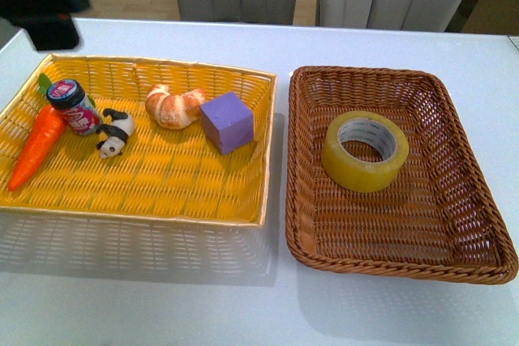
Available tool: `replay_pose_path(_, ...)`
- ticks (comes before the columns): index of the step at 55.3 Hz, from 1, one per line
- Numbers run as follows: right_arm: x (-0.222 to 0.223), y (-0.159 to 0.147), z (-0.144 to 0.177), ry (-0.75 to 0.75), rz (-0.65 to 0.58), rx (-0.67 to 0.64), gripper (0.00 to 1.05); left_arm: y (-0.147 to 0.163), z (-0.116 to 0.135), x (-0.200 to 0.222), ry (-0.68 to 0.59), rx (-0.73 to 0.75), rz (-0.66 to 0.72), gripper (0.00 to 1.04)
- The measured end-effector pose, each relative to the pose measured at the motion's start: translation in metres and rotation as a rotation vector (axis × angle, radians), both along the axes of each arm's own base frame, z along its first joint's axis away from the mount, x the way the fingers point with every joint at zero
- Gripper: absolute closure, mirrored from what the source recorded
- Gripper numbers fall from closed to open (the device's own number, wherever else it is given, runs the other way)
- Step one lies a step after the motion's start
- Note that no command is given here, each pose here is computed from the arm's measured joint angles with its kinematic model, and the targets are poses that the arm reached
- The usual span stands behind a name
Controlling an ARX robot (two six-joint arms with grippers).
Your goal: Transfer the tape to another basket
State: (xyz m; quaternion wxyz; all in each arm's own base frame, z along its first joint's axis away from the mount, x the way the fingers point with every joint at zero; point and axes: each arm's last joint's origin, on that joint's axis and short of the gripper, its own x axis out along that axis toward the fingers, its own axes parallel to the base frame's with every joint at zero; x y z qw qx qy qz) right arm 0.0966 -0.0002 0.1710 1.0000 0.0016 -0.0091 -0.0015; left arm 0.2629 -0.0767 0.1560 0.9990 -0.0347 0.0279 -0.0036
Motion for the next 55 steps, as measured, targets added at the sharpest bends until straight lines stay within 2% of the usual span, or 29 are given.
replay_pose_path(4, 0.0, 0.0, 0.0, -0.002, 0.005, 0.0, 0.09, 0.009, 0.008, -0.008, -0.052, 0.022, -0.021, 0.57)
replay_pose_path(12, 0.0, 0.0, 0.0, -0.001, 0.003, 0.0, 0.09, 0.036, 0.006, -0.042, -0.044, 0.048, 0.013, 0.82)
replay_pose_path(19, 0.0, 0.0, 0.0, 0.0, 0.003, 0.0, 0.09, 0.046, 0.006, -0.061, -0.043, 0.051, -0.003, 1.03)
replay_pose_path(55, 0.0, 0.0, 0.0, 0.0, 0.002, 0.0, 0.09, 0.076, 0.008, -0.117, -0.047, 0.059, 0.002, 1.03)
